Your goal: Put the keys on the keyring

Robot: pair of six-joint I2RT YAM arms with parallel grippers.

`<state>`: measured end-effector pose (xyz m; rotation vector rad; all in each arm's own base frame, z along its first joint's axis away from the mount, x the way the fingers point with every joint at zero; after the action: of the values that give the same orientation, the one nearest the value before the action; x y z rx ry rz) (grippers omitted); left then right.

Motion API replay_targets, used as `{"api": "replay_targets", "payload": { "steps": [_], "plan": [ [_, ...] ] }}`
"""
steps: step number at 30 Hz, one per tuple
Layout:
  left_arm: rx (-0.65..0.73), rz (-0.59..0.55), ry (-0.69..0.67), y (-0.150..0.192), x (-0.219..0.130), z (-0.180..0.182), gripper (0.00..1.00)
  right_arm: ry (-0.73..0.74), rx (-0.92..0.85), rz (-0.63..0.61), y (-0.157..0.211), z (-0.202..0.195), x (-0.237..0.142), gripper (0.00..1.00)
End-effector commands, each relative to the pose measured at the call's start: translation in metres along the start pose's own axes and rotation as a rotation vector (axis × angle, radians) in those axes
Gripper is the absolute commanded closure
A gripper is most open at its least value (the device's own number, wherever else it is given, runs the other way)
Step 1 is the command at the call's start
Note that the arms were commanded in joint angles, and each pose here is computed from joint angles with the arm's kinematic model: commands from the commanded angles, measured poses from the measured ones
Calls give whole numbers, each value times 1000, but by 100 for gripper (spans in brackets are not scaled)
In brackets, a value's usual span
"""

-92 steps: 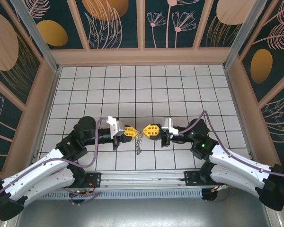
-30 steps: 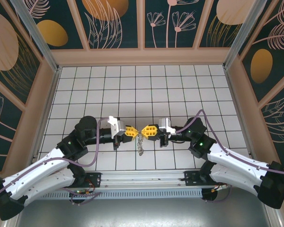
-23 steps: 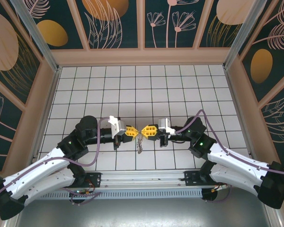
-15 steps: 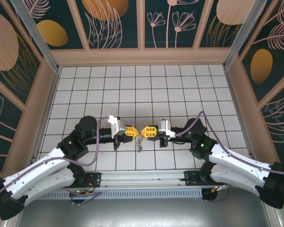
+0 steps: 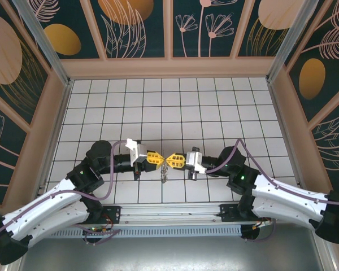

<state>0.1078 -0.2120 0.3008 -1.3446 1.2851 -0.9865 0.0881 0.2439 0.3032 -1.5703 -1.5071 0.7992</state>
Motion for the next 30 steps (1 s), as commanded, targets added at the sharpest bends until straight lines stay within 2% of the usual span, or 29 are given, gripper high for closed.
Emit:
{"api": "replay_targets", "payload": {
  "steps": [1,15,30],
  "plan": [
    [76,-120,64,-30,-4,-12,100,-19,-21,67,9,8,3,100],
    [93,-183,79,-41,-9,-17,100,7,-85,161,24,26,-2,100],
    [102,-197,86,-44,-9,-18,100,22,-131,162,29,32,-9,100]
  ]
}}
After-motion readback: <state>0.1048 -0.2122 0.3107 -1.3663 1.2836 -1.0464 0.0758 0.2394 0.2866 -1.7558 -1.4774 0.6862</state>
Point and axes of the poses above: each hand's point on the last joint's axis, 136 mm out from that joint toward the fingers, its own x axis out along the fingers, its own z axis along the line the jaws close on, y = z × x, the point moved 7 cm from there along -x, back along the fingers, and after that the axes turned 7 degrees about -x, right-handed, at the moved point
